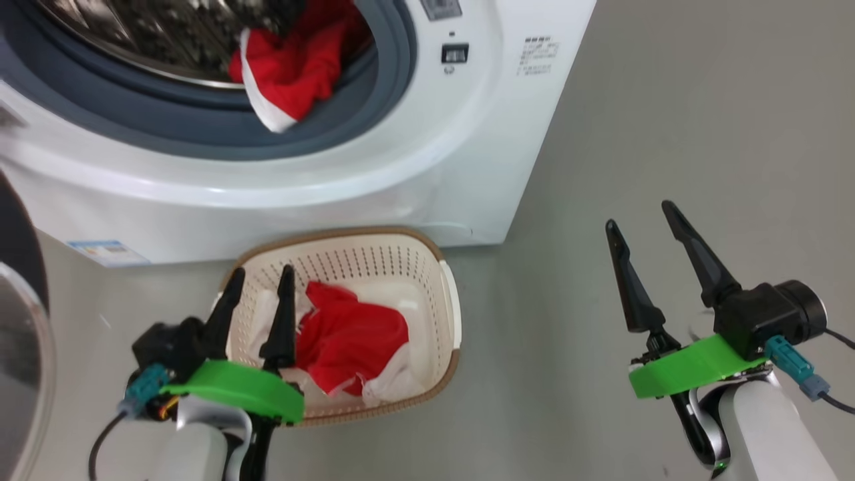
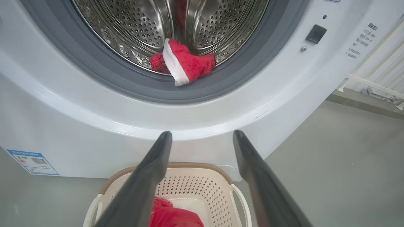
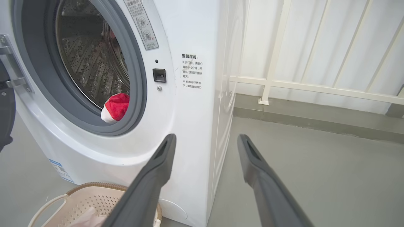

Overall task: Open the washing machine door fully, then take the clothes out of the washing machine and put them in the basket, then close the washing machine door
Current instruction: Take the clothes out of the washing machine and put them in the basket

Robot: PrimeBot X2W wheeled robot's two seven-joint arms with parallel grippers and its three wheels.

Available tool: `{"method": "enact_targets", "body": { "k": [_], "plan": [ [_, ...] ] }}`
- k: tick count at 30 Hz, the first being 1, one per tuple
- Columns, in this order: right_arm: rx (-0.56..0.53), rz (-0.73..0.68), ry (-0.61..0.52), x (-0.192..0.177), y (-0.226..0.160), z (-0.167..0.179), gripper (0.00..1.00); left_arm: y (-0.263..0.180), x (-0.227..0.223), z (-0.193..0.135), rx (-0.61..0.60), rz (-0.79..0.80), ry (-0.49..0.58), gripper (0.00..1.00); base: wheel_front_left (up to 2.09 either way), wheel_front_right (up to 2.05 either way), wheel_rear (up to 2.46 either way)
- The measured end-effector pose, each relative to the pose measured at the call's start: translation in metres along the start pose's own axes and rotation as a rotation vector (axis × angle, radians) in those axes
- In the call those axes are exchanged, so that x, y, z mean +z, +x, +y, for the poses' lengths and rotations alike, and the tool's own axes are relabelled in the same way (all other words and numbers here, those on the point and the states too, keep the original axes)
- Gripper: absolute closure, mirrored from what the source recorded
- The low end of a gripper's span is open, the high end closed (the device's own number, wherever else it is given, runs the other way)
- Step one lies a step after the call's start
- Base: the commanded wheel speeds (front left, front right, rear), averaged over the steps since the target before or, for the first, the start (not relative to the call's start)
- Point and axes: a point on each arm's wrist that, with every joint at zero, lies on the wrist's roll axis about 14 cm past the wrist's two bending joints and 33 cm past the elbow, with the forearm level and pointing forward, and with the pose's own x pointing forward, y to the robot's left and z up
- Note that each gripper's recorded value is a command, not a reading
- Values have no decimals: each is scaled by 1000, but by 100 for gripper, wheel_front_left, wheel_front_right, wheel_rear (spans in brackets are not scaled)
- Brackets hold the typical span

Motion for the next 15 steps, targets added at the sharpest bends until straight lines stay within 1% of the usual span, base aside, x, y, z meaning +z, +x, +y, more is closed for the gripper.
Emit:
{"method": "enact_targets", "body": {
  "k": [3,9,15],
  "plan": [
    [3,-11,-1,6,-4,2,0,-7,11,-1,-2,-35,7,0,0,0,0],
    [-2,-51,-11,23,-13,2,0,-24,49,-12,-27,-153,15,0,0,0,0],
    [-21,-70,-14,32,-25,-2,0,-41,74,-13,-12,-236,32,0,0,0,0]
  ]
}}
